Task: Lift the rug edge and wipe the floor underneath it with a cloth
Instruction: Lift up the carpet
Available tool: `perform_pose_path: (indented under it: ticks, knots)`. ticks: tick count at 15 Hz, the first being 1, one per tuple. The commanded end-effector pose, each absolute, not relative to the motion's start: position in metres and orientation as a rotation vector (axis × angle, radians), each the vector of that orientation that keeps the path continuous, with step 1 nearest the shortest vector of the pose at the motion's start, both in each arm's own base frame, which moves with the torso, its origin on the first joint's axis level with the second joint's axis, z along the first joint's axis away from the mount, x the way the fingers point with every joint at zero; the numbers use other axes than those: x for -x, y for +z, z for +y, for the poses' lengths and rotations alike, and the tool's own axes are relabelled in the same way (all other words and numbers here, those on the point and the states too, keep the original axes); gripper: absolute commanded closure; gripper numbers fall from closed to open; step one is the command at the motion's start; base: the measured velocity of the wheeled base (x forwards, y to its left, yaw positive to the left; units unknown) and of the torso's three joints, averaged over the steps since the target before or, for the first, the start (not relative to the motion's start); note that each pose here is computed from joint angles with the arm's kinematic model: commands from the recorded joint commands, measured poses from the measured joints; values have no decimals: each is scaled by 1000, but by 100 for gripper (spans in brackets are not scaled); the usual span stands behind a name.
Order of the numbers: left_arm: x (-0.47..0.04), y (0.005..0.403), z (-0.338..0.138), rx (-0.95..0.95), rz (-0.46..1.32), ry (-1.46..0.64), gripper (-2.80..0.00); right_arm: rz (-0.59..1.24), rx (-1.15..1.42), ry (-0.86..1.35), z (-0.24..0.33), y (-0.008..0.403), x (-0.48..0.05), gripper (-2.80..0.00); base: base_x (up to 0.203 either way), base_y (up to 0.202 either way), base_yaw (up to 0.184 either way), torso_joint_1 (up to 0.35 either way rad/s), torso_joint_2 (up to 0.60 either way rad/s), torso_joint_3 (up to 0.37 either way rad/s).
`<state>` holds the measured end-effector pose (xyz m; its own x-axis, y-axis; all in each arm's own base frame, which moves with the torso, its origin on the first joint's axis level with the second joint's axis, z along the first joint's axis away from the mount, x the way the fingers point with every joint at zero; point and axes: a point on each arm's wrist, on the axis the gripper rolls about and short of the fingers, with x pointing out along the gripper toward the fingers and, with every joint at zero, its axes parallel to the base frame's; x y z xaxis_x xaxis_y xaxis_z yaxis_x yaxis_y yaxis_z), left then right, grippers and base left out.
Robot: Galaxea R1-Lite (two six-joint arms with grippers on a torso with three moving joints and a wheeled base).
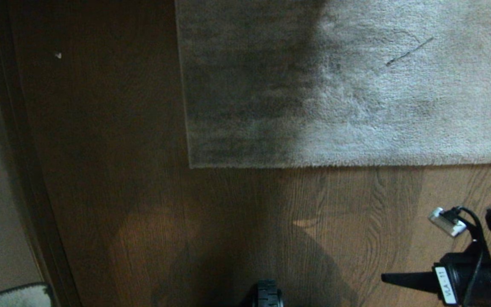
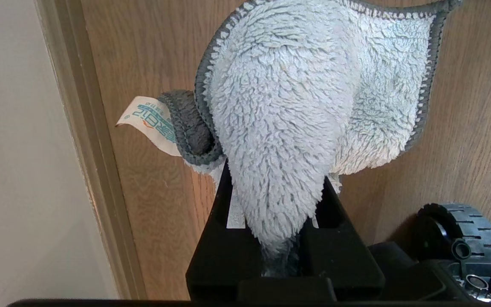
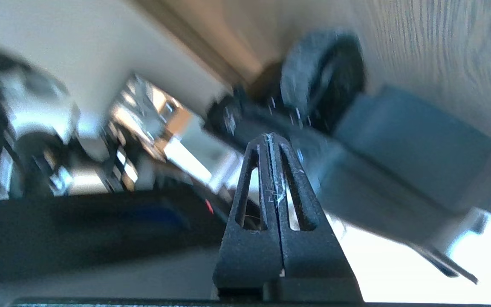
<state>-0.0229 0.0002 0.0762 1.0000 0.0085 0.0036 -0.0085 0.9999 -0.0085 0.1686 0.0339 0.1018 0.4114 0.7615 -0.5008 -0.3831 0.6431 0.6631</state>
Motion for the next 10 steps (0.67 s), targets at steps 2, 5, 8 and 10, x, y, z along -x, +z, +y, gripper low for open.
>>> perform_pose_path:
  ticks: [2, 5, 8, 10]
  knots:
    - [23, 76, 0, 9, -5, 9, 0, 930, -522, 664, 57, 90, -199, 0, 0, 0, 0, 0, 0, 0]
    - [23, 76, 0, 9, -5, 9, 0, 830, -674, 522, 119, 106, -231, 0, 0, 0, 0, 0, 0, 0]
    - [23, 76, 0, 9, -5, 9, 0, 648, -700, 396, 181, 119, -245, 0, 0, 0, 0, 0, 0, 0]
    - [23, 76, 0, 9, -5, 9, 0, 540, -749, 360, 213, 136, -242, 0, 0, 0, 0, 0, 0, 0]
